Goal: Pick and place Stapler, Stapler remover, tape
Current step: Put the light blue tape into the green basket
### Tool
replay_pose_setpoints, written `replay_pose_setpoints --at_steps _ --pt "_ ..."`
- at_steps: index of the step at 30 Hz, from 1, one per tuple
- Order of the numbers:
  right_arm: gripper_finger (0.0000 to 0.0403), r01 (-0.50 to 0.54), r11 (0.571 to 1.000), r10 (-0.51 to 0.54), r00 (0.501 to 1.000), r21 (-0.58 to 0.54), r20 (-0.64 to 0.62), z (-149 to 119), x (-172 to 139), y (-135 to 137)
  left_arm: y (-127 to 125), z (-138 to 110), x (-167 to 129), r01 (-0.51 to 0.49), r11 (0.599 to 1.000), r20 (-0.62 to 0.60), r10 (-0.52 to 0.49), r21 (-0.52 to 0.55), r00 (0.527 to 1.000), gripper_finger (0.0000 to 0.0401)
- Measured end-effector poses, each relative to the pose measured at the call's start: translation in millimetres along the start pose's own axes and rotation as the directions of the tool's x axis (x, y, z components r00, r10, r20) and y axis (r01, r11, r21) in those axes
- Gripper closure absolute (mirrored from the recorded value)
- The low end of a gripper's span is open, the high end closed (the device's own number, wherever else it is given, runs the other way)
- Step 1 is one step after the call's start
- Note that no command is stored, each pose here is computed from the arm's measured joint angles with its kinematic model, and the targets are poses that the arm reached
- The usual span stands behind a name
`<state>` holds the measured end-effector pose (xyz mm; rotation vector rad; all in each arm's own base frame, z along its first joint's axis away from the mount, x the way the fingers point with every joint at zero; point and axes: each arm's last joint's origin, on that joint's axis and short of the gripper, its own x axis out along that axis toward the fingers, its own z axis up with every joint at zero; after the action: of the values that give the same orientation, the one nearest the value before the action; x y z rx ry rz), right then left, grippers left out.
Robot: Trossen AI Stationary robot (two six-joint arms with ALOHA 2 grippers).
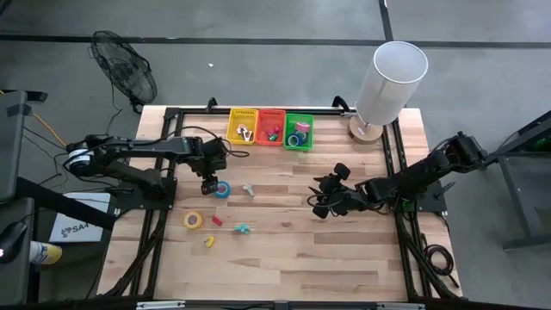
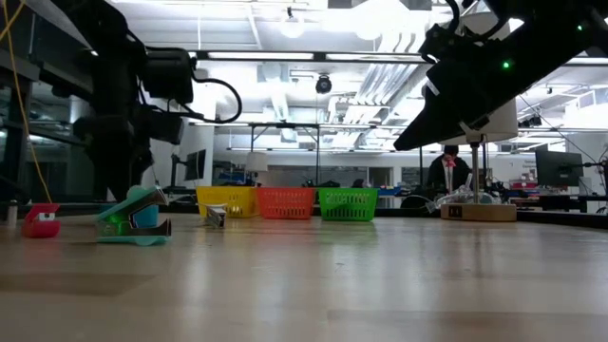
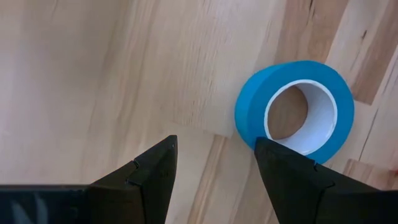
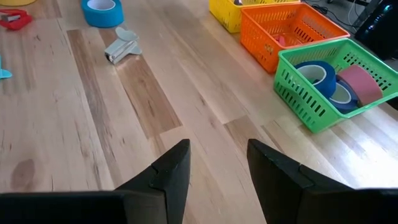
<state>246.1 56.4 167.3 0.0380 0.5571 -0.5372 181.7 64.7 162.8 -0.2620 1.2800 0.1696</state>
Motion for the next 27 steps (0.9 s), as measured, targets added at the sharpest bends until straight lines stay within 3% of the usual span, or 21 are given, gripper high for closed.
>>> replay_pose_setpoints --at_steps 11,20,27 --pt "0.0251 -0.001 1.0 0.001 1.0 -0.002 -0.004 0 0 0 -3 1 0 0.107 0.993 0.029 -0.109 0.047 0.994 0.0184" --pt "0.0251 -0.001 1.0 0.001 1.0 -0.001 -0.004 0 0 0 -4 4 -1 0.111 0.992 0.061 -0.114 0.053 0.992 0.0184" --pt "0.0251 -0.001 1.0 0.001 1.0 0.006 -0.004 0 0 0 -18 8 2 0.076 0.995 0.076 -0.081 0.061 0.994 0.0184"
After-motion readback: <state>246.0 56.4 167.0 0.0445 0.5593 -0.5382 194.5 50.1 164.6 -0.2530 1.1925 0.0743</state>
